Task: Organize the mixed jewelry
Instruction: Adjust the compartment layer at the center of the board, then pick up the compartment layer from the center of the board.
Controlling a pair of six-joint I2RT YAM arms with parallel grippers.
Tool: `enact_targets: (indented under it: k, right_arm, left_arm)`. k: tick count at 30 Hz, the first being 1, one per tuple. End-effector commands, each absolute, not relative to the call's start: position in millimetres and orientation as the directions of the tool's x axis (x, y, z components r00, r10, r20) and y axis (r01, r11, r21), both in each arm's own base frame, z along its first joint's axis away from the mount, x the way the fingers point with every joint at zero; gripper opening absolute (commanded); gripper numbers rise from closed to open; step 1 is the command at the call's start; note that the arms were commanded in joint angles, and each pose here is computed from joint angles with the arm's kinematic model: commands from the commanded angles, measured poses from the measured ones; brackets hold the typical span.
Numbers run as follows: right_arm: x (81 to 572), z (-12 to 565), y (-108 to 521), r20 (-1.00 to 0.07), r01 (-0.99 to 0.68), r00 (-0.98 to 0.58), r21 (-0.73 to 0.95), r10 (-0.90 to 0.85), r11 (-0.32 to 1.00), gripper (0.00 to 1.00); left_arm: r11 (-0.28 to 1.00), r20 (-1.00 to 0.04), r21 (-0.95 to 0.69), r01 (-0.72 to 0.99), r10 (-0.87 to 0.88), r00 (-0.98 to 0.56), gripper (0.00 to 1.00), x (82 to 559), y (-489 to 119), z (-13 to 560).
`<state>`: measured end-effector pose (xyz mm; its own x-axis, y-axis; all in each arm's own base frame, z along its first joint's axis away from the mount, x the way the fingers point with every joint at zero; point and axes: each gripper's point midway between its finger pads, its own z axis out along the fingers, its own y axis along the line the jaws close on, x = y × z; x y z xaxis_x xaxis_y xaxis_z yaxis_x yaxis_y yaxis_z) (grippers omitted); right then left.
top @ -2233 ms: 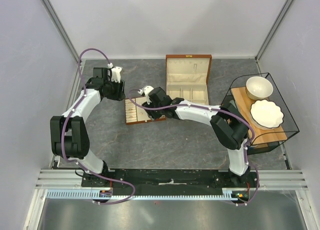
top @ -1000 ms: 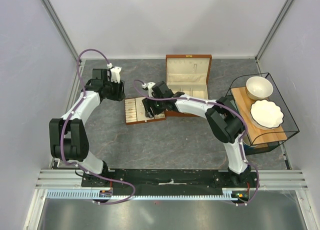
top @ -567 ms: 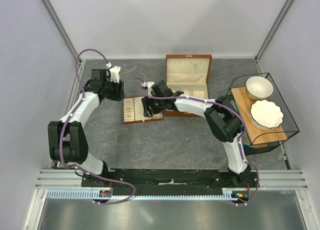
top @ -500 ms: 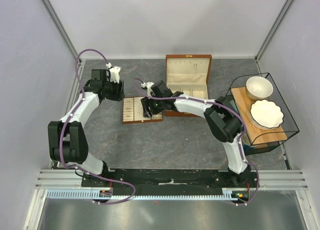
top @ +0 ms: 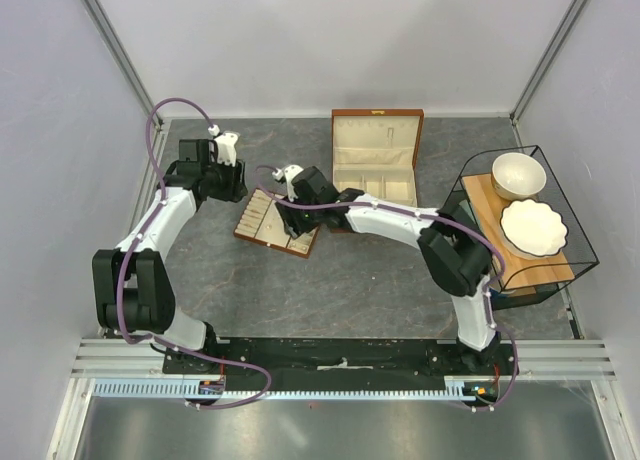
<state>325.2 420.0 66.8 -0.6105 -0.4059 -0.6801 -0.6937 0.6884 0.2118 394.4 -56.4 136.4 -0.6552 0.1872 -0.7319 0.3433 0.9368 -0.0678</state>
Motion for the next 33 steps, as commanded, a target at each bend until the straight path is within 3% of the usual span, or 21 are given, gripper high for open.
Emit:
enact_targets:
  k: [1,15,33]
  right_arm:
    - [349.6,145.2,392.9,-0.808,-0.649,-0.489,0.084,-0.329,0.756,0.62]
    - [315.4,98.3,359.7,-0.726,-0.577,-0.625,0.182,-0.287,0.796,0.57]
    - [327.9,65.5,364.8,-0.666,-0.507,-0.716,0.286,-0.212,0.813,0.56]
  left_arm:
    - [0.938,-0.776,-0.059,0.342,0.173,-0.606,0.53,400.7,-56.2,152.0]
    - [0.945,-0.776,-0.041,0.326,0.175,-0.606,0.53,400.3,-52.0,152.8]
    - [0.941,-0.768,-0.05,0.335,0.178,-0.616,0.53,398.9,-53.2,146.7]
